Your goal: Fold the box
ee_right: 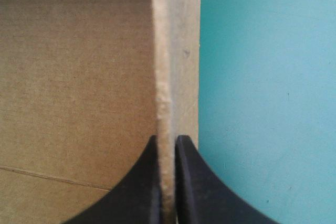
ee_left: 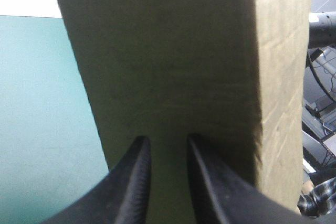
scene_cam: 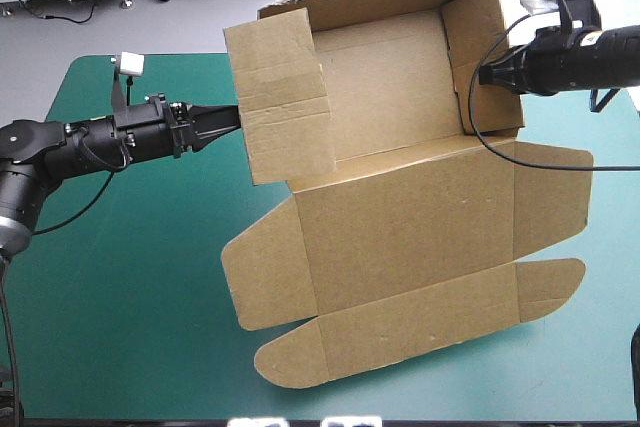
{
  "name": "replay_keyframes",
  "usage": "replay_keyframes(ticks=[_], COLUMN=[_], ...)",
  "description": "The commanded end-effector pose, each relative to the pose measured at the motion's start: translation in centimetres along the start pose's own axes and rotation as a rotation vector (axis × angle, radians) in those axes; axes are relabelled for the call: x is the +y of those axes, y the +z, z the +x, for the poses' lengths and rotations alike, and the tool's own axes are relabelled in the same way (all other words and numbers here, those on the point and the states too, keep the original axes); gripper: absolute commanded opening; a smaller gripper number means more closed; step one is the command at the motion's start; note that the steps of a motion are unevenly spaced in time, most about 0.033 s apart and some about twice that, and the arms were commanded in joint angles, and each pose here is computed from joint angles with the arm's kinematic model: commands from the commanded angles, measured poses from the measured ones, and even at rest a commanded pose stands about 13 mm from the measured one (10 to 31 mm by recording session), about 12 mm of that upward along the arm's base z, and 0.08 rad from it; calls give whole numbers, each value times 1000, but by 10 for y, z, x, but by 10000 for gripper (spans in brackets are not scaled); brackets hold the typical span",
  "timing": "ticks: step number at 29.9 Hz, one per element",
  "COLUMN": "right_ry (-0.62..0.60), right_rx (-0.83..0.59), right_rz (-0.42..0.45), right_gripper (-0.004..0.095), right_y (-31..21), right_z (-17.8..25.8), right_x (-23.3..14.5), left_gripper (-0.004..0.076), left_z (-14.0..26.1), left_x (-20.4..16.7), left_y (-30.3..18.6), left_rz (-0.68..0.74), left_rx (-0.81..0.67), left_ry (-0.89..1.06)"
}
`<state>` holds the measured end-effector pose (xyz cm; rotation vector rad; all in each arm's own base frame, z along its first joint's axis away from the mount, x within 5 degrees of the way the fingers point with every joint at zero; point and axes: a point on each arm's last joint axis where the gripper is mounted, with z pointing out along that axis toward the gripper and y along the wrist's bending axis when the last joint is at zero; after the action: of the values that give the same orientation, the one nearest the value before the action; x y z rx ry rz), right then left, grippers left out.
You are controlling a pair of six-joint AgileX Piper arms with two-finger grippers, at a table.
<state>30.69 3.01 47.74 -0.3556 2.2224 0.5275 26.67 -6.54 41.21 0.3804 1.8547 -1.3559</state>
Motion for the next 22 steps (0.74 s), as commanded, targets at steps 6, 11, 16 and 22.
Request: replay_keyframes(ticks=[6, 11, 16, 22], right_ry=[-46, -42, -40, -41], right_rx=[-54, -66, -85, -99], right_rz=[-17, -27, -32, -13], right_gripper=[-22, -21, -21, -17], right_y=[-12, -9, -4, 3], right_z=[-6, -7, -10, -11], right_x=[25, 32, 42, 56], left_gripper=[404, 436, 436, 435], left_z=[-8, -7, -6, -8], left_x=[-33, -35, -35, -29], left_y=[-6, -7, -7, -6], left_rz=[153, 152, 143, 74], left_rx=[-48, -50, -41, -58], left_ry=[4, 10, 15, 12])
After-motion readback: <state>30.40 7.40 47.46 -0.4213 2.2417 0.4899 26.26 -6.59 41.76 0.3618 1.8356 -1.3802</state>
